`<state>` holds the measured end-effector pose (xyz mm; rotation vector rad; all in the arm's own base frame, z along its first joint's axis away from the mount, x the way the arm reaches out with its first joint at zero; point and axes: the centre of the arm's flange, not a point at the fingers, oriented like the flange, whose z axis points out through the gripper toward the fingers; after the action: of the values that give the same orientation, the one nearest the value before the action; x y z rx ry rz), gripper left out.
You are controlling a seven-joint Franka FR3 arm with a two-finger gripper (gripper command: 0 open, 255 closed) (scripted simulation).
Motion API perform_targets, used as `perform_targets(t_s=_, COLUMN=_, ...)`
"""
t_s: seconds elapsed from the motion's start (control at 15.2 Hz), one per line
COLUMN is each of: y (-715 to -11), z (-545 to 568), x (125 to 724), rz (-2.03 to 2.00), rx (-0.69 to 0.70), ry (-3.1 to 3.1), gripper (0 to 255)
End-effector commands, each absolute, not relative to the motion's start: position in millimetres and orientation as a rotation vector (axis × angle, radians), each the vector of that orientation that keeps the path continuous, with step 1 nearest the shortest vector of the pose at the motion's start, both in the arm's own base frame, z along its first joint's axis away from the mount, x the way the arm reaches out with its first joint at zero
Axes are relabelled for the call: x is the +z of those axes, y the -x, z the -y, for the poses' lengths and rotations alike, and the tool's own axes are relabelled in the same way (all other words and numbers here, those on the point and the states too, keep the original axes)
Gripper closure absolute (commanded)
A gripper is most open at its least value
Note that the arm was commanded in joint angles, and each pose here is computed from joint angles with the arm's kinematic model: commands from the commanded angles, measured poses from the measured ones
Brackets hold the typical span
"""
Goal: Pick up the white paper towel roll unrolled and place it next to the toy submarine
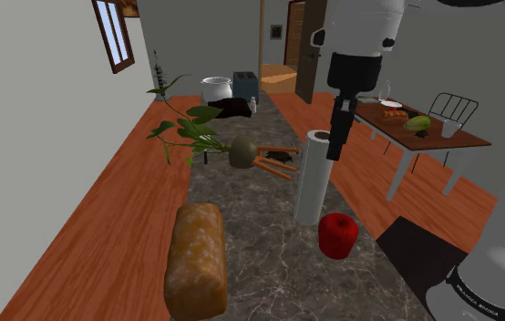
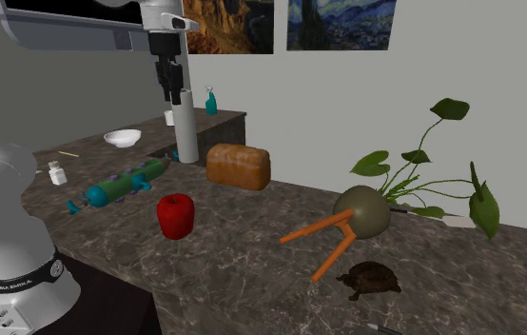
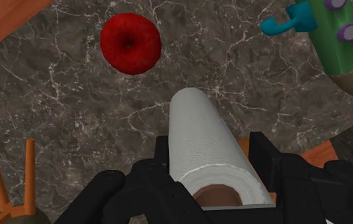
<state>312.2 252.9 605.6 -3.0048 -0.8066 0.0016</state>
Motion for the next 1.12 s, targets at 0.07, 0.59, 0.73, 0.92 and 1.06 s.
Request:
perform_targets(t_s=0.07, y=-312, z=-253, x=590, rz=0.807, rx=0.001, ry=3.005, gripper=255)
perform_targets(t_s=0.59, y=-312, z=-253, x=547, rz=0.807, rx=0.001, ry=3.005, gripper=255)
perform_targets(t_s=0.73, y=-312, z=-253, x=537, rz=0.807, rx=0.001, ry=3.005, gripper=255)
perform_targets(t_s=0.92, y=-312, z=-253, x=521, rz=0.807, rx=0.001, ry=3.005, gripper=255)
perform_targets(t_s=1.06, y=-312, z=-253, x=510, rz=0.807, rx=0.001, ry=3.005, gripper=255)
